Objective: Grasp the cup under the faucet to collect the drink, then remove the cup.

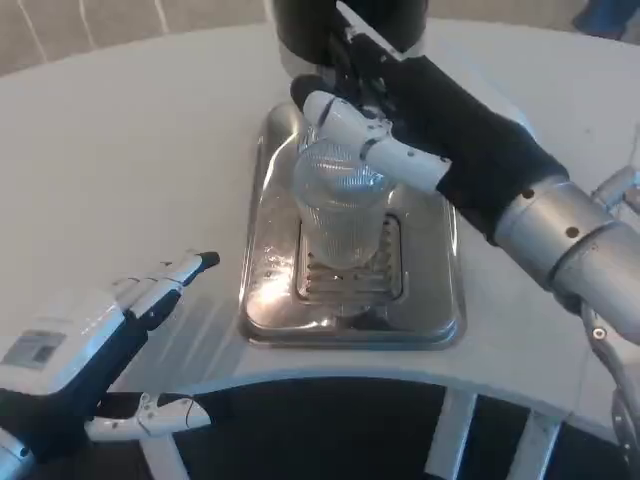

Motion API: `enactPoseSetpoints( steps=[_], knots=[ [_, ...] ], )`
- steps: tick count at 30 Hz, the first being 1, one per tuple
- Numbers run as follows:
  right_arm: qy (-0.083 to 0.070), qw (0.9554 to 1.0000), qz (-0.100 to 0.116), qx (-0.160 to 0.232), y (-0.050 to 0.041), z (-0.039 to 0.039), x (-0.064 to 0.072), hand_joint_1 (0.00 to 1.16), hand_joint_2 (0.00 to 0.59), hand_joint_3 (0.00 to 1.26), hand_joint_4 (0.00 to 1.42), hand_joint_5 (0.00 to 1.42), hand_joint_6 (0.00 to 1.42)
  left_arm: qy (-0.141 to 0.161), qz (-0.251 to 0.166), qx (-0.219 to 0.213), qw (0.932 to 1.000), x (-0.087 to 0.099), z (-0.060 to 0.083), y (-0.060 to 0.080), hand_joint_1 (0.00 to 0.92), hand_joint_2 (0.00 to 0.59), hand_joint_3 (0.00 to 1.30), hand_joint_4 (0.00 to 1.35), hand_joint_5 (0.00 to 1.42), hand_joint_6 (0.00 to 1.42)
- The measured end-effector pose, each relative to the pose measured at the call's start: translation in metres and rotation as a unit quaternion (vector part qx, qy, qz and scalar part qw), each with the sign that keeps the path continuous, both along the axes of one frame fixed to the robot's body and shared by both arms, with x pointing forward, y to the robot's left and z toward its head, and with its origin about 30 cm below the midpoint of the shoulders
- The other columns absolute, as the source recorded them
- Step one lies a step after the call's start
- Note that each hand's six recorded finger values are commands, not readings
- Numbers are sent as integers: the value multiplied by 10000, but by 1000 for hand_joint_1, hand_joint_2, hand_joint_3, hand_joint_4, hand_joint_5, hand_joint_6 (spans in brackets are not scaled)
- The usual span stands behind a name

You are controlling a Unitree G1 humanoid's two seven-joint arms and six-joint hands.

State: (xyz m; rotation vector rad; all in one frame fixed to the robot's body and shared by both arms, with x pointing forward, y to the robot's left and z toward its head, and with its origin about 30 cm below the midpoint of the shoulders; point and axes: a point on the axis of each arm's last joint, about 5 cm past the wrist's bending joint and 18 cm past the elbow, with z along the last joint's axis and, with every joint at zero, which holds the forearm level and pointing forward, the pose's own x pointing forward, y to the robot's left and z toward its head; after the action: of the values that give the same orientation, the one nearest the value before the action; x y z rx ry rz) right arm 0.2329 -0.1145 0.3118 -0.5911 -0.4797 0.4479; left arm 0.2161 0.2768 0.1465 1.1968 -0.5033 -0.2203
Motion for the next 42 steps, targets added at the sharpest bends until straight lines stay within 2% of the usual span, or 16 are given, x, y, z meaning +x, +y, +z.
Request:
enactPoseSetpoints(
  steps=[8,14,17,18,21,24,29,33,38,42],
  knots=[
    [-121,9992,25,-388,58,23,-7,169,438,0,0,0,0,0,12,-1,10000,0,4,5,60,89,98,21,103,216],
    [-324,9965,-64,-764,95,29,-42,157,442,0,0,0,0,-20,78,1,10000,-1,22,37,56,90,98,21,103,216],
    [-455,9941,-127,-976,108,31,-61,153,444,0,0,0,0,-24,111,-11,9999,-2,33,52,55,86,98,21,103,216],
    [-558,9919,-166,-1131,118,31,-72,151,444,0,0,0,0,-18,116,-10,9999,-2,32,54,54,84,98,21,103,216],
    [-716,9877,-190,-1380,135,25,-93,148,445,0,0,0,0,-1,127,-10,9999,-6,28,59,53,82,98,21,103,216],
    [-769,9858,-191,-1481,138,24,-104,145,445,0,0,0,0,33,127,-49,9999,-10,26,62,52,81,97,21,103,216],
    [-809,9845,-214,-1539,132,30,-115,141,445,0,0,0,0,91,122,-147,9998,-13,31,67,57,59,7,0,111,215],
    [-835,9840,-202,-1558,126,28,-137,139,445,0,0,0,0,283,247,-573,9976,0,18,62,62,48,0,0,116,215],
    [-830,9842,-211,-1551,115,26,-140,140,448,0,0,0,0,516,373,-1145,9914,49,1,13,140,27,0,0,141,240],
    [-839,9840,-223,-1554,112,23,-145,146,452,0,0,0,0,507,316,-1518,9866,118,24,-88,161,28,0,0,146,247]
  ],
)
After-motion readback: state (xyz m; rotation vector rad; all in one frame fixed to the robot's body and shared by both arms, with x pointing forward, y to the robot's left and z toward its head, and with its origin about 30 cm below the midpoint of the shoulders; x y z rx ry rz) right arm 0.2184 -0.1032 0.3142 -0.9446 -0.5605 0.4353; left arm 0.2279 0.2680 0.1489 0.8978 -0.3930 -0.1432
